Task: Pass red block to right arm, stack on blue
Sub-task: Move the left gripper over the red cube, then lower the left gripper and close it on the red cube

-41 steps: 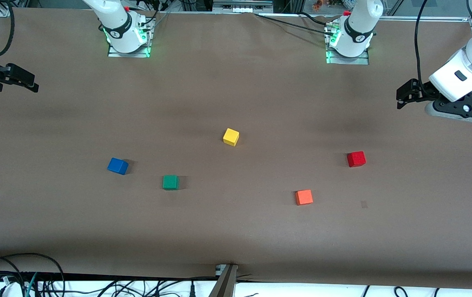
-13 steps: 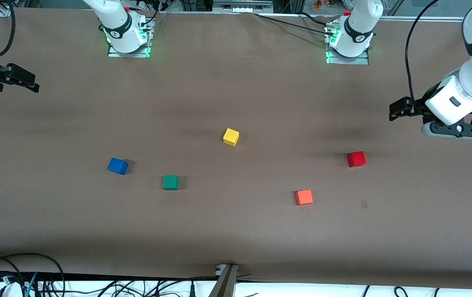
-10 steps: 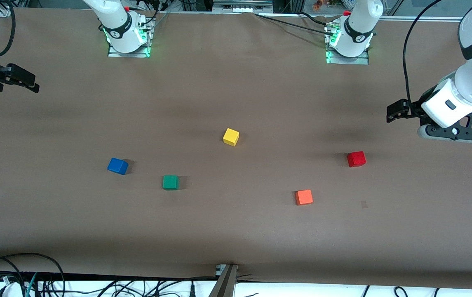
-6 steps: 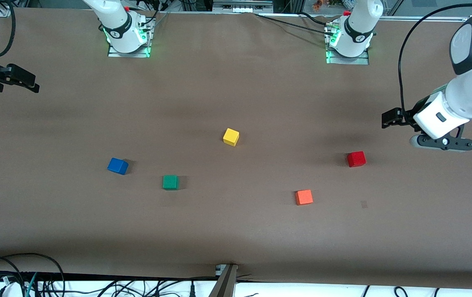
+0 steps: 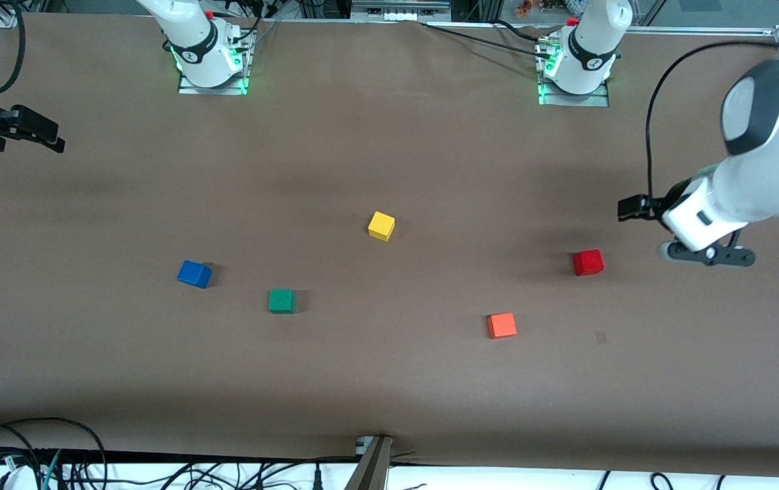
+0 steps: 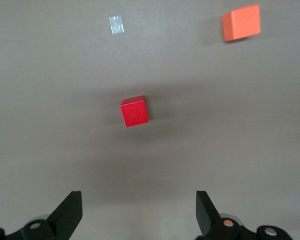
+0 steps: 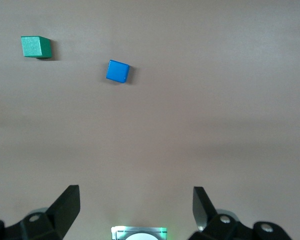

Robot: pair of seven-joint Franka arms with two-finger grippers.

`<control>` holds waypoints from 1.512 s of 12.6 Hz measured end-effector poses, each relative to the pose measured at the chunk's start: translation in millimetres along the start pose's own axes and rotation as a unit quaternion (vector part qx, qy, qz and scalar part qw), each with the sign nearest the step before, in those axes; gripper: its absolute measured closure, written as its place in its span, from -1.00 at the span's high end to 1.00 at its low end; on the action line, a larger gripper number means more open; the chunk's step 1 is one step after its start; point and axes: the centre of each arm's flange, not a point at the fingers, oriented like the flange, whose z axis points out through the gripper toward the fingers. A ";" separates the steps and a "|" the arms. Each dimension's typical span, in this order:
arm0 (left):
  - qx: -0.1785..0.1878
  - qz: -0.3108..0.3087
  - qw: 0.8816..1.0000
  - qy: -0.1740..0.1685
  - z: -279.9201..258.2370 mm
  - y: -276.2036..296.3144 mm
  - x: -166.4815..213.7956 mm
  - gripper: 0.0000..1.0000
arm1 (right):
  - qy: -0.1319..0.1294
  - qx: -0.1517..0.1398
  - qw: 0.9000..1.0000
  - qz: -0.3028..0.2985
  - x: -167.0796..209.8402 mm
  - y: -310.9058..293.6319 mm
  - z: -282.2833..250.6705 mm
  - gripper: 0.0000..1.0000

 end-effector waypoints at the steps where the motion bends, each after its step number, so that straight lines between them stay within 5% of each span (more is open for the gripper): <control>1: 0.000 -0.002 1.000 -0.009 11.3 -1.6 6.2 1.00 | 0.000 0.000 1.000 0.000 0.1 0.1 0.1 1.00; 8: 0.003 -0.068 0.997 -0.043 50.1 0.6 9.4 1.00 | 0.000 0.001 1.000 0.006 1.7 6.2 2.0 1.00; 13: 0.002 -0.074 0.997 0.004 149.1 -3.4 23.2 1.00 | 0.001 0.001 1.000 0.006 3.5 6.3 3.4 1.00; 19: 0.011 -0.068 0.998 0.001 228.9 -6.1 44.1 1.00 | 0.003 0.001 1.000 0.005 4.2 5.7 3.4 1.00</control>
